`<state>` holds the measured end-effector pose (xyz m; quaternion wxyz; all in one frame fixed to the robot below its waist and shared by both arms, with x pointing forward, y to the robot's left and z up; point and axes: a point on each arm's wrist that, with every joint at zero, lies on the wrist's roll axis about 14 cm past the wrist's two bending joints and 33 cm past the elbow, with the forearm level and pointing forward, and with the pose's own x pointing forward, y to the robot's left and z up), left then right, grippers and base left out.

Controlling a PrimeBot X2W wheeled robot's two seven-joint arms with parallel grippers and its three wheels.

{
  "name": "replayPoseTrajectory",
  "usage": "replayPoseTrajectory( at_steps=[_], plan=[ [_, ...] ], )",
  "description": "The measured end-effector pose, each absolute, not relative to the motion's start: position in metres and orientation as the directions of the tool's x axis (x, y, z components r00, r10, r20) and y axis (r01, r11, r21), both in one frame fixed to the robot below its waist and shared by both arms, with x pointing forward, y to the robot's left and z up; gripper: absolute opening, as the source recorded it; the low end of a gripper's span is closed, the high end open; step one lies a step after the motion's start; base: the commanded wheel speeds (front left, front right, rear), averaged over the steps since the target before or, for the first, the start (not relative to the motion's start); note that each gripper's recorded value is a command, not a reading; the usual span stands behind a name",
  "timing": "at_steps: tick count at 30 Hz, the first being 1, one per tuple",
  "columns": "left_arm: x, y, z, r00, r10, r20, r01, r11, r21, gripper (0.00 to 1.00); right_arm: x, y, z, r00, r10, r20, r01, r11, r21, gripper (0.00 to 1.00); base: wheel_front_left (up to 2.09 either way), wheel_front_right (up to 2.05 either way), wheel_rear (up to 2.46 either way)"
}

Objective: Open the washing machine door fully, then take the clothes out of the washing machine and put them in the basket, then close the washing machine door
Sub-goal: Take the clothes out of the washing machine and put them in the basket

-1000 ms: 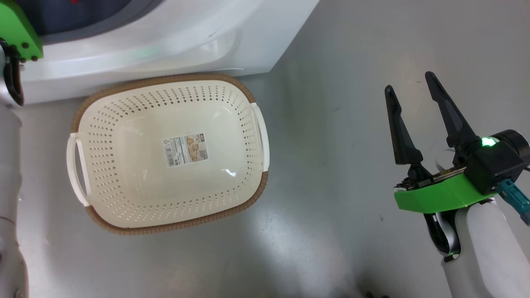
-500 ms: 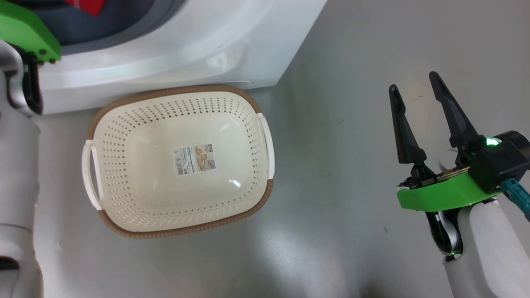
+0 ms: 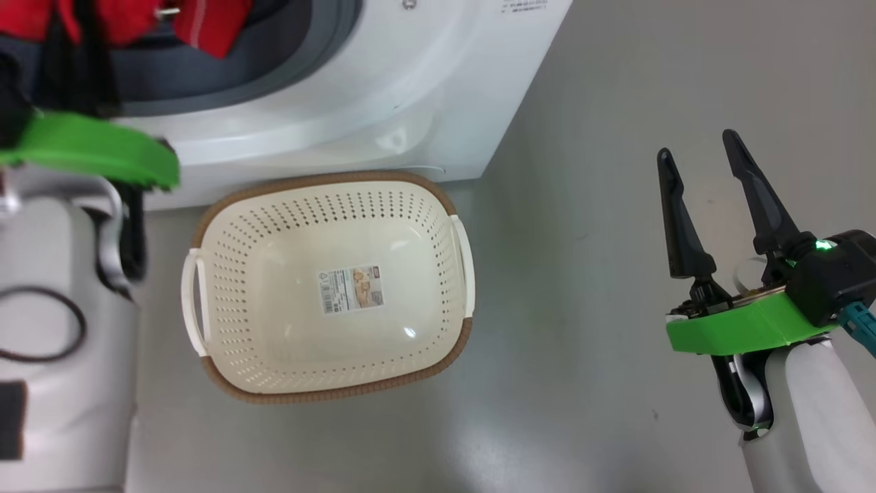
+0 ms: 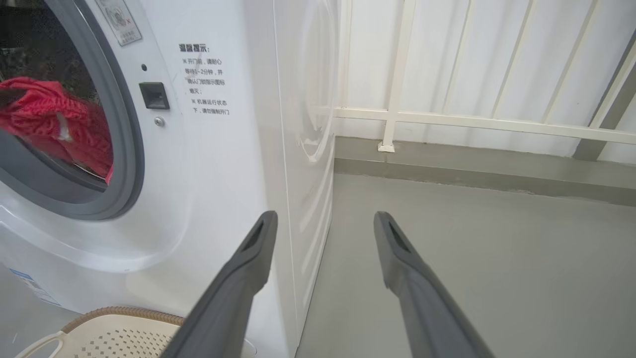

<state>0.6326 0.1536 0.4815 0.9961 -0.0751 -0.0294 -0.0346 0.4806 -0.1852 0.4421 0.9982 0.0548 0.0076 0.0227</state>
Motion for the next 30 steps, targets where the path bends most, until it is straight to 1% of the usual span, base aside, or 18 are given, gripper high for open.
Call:
replayPoseTrajectory(
  at_steps=[4,10,20,26,30],
  plan=[
    [0.610,0.152,0.478,0.996,-0.074,0.052,0.081,0.984,-0.155,0.00,0.476,-0.182,0.448,0.999,0.051,-0.003,-0.051,0.992,0.115,1.00,0.00,0.00,0.00],
    [0.588,0.151,0.499,0.992,-0.075,0.100,0.091,0.982,-0.164,0.00,0.468,-0.179,0.461,0.998,0.058,0.019,-0.060,0.991,0.119,1.00,0.00,0.00,0.00],
    [0.550,0.145,0.512,0.989,-0.084,0.126,0.106,0.977,-0.183,0.00,0.458,-0.180,0.483,0.997,0.052,0.064,-0.059,0.990,0.125,1.00,0.00,0.00,0.00],
    [0.528,0.133,0.507,0.988,-0.118,0.098,0.136,0.970,-0.202,0.00,0.452,-0.182,0.491,0.996,0.047,0.079,-0.057,0.991,0.125,1.00,0.00,0.00,0.00],
    [0.514,0.118,0.494,0.987,-0.155,0.047,0.162,0.954,-0.251,0.00,0.451,-0.183,0.493,0.995,0.044,0.085,-0.054,0.991,0.124,1.00,0.00,0.00,0.00]
  ],
)
